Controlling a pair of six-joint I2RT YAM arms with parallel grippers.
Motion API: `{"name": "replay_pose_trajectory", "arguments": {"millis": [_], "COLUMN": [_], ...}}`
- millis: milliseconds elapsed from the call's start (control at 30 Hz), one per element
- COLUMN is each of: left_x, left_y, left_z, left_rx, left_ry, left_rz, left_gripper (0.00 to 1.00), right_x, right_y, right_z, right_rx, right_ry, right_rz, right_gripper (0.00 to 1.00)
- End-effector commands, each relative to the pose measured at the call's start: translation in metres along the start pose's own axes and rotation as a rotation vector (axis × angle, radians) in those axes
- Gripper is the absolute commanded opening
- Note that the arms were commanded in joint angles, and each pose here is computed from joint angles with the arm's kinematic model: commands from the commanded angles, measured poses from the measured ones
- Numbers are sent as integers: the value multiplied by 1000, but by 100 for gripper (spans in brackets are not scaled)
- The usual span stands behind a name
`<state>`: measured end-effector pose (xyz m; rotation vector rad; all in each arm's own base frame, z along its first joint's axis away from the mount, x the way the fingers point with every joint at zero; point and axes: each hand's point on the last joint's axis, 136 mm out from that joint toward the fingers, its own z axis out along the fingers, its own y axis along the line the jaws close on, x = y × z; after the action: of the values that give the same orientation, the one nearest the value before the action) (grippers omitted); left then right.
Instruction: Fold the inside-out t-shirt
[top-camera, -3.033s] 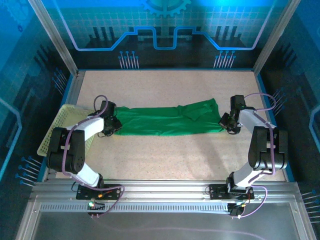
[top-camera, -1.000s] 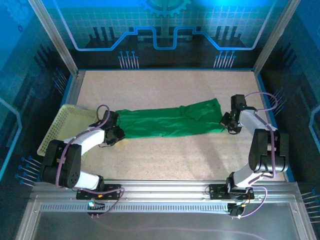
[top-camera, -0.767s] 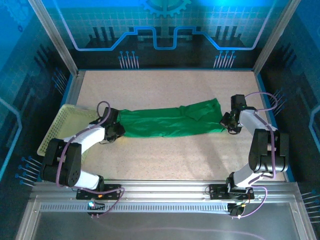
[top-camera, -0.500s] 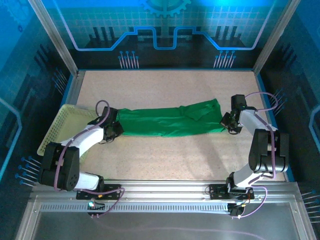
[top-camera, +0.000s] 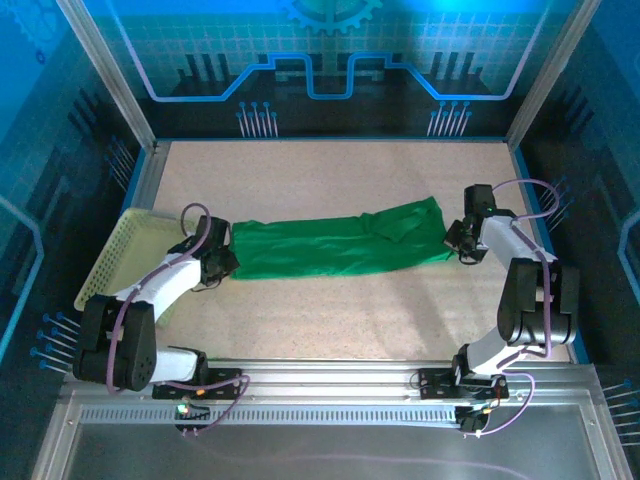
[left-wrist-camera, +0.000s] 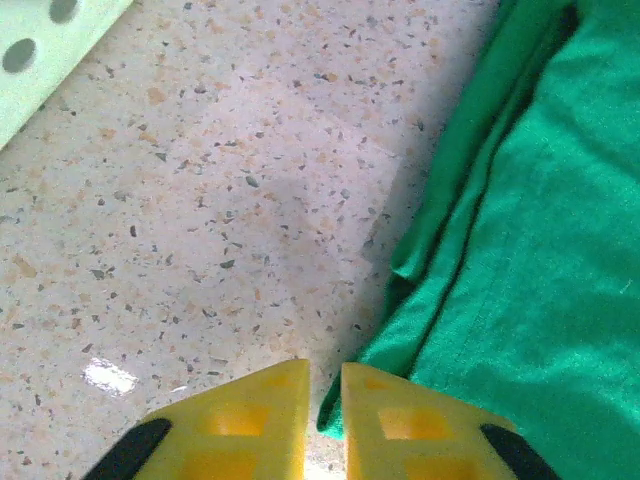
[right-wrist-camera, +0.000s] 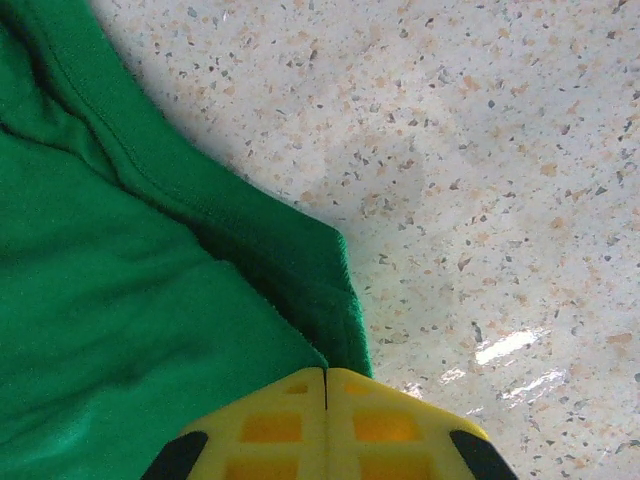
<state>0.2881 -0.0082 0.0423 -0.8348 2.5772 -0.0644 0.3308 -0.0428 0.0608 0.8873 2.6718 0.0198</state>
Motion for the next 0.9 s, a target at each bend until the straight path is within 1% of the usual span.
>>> {"name": "replay_pose_trajectory", "arguments": {"millis": [0, 33, 67, 100, 200, 233, 367, 433, 467, 500, 633, 767, 867], "left_x": [4, 4, 3, 1, -6, -9, -17, -18, -19, -19, -18, -14, -12], "left_y": [13, 12, 12, 10, -7, -14, -50, -65, -72, -77, -88, -86, -74], "left_z": [-1, -3, -5, -8, -20, -24, -33, -31, -28, -23, 0, 18, 28], "left_rx": [-49, -48, -43, -33, 28, 43, 102, 145, 164, 174, 164, 137, 104], "left_ry": [12, 13, 10, 3, -13, -15, -18, 0, 11, 24, 76, 110, 132], "left_rz": [-25, -26, -27, -28, 2, 17, 76, 71, 64, 60, 63, 58, 19], "left_gripper": [26, 29, 31, 33, 42, 43, 47, 49, 50, 52, 53, 53, 54], "right_x": [-2, 1, 4, 7, 1, -2, -15, -21, -24, -27, -33, -35, -30], "right_y": [-2, 0, 2, 2, 0, 0, 7, 13, 15, 19, 38, 55, 67], "right_z": [-4, -4, -5, -5, -13, -16, -26, -26, -23, -19, -1, 18, 30], "right_rx": [-11, -26, -39, -46, -54, -59, -91, -104, -99, -96, -95, -55, -47], "right_ry": [1, 13, 24, 31, 12, 4, -25, -36, -33, -22, 42, 99, 131], "right_rz": [-4, -5, -6, -3, 0, 1, -20, -42, -52, -61, -113, -176, -224], "right_gripper": [0, 0, 5, 14, 34, 39, 65, 73, 77, 78, 80, 83, 86]}}
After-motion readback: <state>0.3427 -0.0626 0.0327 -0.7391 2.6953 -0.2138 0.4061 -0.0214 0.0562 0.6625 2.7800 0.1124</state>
